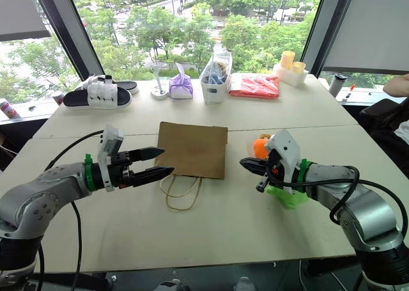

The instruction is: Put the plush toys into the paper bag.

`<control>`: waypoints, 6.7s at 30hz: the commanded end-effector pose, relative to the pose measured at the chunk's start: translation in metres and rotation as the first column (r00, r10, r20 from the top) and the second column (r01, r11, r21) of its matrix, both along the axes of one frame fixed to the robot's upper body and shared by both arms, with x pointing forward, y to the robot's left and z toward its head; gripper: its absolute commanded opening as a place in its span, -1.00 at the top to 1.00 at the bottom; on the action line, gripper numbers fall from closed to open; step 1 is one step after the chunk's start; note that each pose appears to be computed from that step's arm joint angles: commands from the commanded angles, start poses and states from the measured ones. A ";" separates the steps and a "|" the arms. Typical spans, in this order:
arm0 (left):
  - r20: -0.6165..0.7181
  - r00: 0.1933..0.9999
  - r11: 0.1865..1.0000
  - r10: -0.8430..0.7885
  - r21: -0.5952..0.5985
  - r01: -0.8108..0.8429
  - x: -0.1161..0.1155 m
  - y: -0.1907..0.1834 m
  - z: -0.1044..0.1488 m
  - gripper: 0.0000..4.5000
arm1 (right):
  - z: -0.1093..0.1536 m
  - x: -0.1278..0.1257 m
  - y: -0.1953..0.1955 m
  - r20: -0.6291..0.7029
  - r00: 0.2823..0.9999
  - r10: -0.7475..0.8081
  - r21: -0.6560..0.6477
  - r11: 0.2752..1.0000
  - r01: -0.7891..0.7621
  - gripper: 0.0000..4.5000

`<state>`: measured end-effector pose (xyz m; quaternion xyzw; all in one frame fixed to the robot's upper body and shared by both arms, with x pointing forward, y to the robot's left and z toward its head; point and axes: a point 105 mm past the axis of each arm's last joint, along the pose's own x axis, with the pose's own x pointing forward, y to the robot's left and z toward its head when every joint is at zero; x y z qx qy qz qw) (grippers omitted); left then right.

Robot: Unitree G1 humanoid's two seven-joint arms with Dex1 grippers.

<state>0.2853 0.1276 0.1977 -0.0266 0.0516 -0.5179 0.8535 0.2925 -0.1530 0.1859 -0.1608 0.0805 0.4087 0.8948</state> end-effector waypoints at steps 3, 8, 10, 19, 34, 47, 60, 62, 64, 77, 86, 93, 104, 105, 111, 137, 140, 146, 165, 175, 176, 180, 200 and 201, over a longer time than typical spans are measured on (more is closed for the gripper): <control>0.052 0.998 1.000 -0.024 0.022 0.023 -0.003 -0.001 0.007 -0.97 | 0.014 -0.003 0.009 0.058 0.998 0.040 0.011 0.999 -0.041 1.00; 0.113 0.988 0.959 -0.104 0.275 0.070 -0.006 0.026 -0.020 -0.97 | 0.012 0.000 0.008 0.059 0.997 0.050 -0.012 0.999 -0.049 1.00; 0.114 0.980 0.919 -0.163 0.379 0.109 -0.008 0.035 -0.031 -0.97 | 0.012 0.001 0.008 0.065 0.997 0.047 -0.018 0.999 -0.046 1.00; 0.291 0.905 0.836 -0.310 0.536 0.113 0.016 0.036 -0.054 -0.97 | 0.007 -0.003 0.009 0.073 0.997 0.024 -0.025 0.999 -0.023 1.00; 0.420 0.854 0.901 -0.308 0.417 0.119 0.042 0.001 -0.052 0.30 | -0.003 -0.012 0.016 0.051 0.998 0.022 -0.035 0.999 -0.020 1.00; 0.315 0.934 0.984 -0.168 0.118 0.137 0.052 -0.024 0.012 0.99 | -0.043 -0.002 0.067 -0.019 0.997 -0.071 0.084 0.994 0.072 1.00; 0.255 0.961 0.990 -0.107 -0.064 0.127 0.040 -0.036 0.052 0.99 | -0.090 0.081 0.120 -0.009 0.944 -0.329 0.031 0.944 0.329 1.00; 0.261 0.963 0.990 -0.063 -0.107 0.094 0.044 -0.032 0.065 0.99 | -0.095 0.083 0.120 -0.012 0.941 -0.338 0.015 0.941 0.338 1.00; 0.292 0.956 0.987 0.010 -0.157 0.038 0.053 -0.027 0.084 0.99 | -0.098 0.084 0.118 -0.013 0.941 -0.338 0.004 0.941 0.338 1.00; 0.376 0.910 0.938 0.173 -0.346 -0.035 0.071 -0.020 0.148 0.99 | -0.105 0.077 0.105 -0.012 0.942 -0.335 -0.013 0.942 0.335 1.00; 0.305 0.948 0.974 0.086 -0.228 -0.015 0.060 -0.039 0.078 0.99 | -0.031 0.051 0.087 0.077 0.955 -0.288 0.132 0.952 0.277 1.00; 0.282 0.957 0.974 0.065 -0.225 0.000 0.055 -0.040 0.064 1.00 | 0.007 0.003 0.007 0.092 0.919 -0.382 0.096 0.922 0.374 0.63; 0.288 0.957 0.979 0.014 -0.200 0.046 0.048 -0.047 0.060 1.00 | -0.063 -0.018 -0.064 0.023 0.842 -0.539 -0.239 0.815 0.528 -0.99; 0.290 0.957 0.979 0.014 -0.199 0.046 0.048 -0.048 0.060 1.00 | -0.071 -0.016 -0.071 0.033 0.832 -0.554 -0.276 0.795 0.540 -0.99; 0.301 0.953 0.979 0.025 -0.199 0.037 0.048 -0.049 0.062 1.00 | -0.084 0.000 -0.092 0.138 0.799 -0.585 -0.337 0.731 0.594 -0.99; 0.267 0.963 0.971 -0.043 -0.215 0.103 0.036 -0.053 0.068 1.00 | -0.012 0.034 0.079 0.121 0.988 -0.100 0.047 0.994 0.095 0.96; 0.253 0.964 0.959 -0.079 -0.245 0.142 0.028 -0.059 0.073 1.00 | -0.018 0.044 0.100 0.119 0.991 -0.060 0.058 0.997 0.053 0.96; 0.228 0.967 0.951 -0.110 -0.258 0.169 0.019 -0.065 0.073 1.00 | -0.014 0.062 0.136 0.139 0.990 0.009 0.094 0.995 -0.022 0.96; 0.224 0.974 0.967 -0.026 -0.242 0.081 0.031 -0.053 0.063 1.00 | 0.033 0.024 0.081 0.239 0.971 0.003 0.064 0.998 -0.019 -0.85; 0.225 0.974 0.970 -0.030 -0.231 0.083 0.032 -0.052 0.061 1.00 | -0.005 0.074 -0.046 0.206 0.889 -0.409 -0.072 0.899 0.431 -0.85; 0.227 0.973 0.970 -0.031 -0.230 0.084 0.032 -0.052 0.061 1.00 | -0.013 0.082 -0.049 0.186 0.882 -0.434 -0.066 0.890 0.451 -0.85; 0.234 0.972 0.970 -0.029 -0.227 0.083 0.031 -0.053 0.063 1.00 | -0.039 0.107 -0.050 0.125 0.867 -0.482 -0.027 0.872 0.489 -0.85; 0.243 0.970 0.971 0.005 -0.234 0.053 0.036 -0.050 0.066 1.00 | -0.001 0.107 -0.039 0.228 0.840 -0.493 0.108 0.870 0.481 0.99; 0.242 0.970 0.970 0.003 -0.236 0.056 0.037 -0.050 0.067 1.00 | 0.009 0.094 -0.032 0.246 0.858 -0.451 0.115 0.892 0.436 0.99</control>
